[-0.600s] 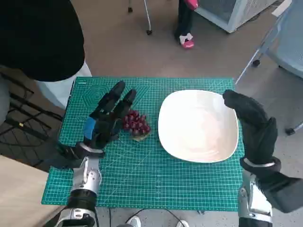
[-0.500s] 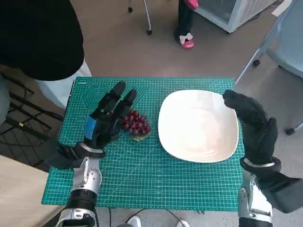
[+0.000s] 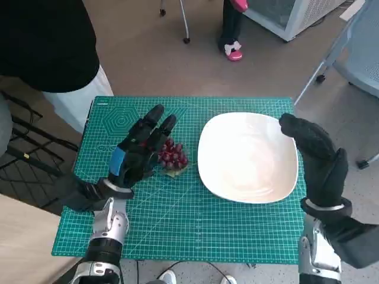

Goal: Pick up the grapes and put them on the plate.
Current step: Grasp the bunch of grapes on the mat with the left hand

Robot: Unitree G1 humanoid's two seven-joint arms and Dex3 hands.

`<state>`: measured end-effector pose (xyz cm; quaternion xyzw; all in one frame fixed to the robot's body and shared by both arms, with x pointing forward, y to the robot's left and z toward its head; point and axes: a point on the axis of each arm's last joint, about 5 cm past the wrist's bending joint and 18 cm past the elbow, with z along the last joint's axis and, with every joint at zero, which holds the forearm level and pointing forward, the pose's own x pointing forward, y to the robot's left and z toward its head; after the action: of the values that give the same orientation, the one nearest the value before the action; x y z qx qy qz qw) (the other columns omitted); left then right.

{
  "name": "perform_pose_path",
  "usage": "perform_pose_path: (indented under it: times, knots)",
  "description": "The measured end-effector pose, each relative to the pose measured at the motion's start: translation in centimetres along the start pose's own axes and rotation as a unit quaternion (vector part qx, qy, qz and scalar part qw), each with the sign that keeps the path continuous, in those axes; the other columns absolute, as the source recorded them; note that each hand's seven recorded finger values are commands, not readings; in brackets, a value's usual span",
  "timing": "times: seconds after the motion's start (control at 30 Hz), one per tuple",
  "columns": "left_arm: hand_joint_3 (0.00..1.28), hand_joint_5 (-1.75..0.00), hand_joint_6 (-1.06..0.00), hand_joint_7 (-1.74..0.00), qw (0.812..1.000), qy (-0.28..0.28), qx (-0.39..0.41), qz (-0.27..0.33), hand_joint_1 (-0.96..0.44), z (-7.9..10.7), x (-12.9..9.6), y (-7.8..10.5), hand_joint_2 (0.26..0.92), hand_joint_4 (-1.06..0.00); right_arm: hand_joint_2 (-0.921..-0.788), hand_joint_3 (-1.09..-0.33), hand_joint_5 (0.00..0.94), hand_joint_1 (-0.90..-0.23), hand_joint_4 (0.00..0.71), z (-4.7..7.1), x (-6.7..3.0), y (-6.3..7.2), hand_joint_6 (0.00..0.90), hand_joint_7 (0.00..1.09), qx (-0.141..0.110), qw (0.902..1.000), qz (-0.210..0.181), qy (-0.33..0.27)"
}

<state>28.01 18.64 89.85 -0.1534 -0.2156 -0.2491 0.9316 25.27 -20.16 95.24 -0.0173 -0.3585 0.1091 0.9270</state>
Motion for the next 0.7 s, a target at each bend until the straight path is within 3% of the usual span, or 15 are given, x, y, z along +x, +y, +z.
perform_pose_path:
  times: [0.7]
  knots:
    - [0.45, 0.0, -0.35, 0.0, 1.0, 0.008, -0.007, 0.004, -0.62, -0.11, -0.28, 0.02, 0.921, -0.22, -0.921, -0.849, 0.001, -0.617, 0.429, 0.11, -0.08, 0.01, 0.13, 0.27, -0.001, 1.0, -0.001, -0.002]
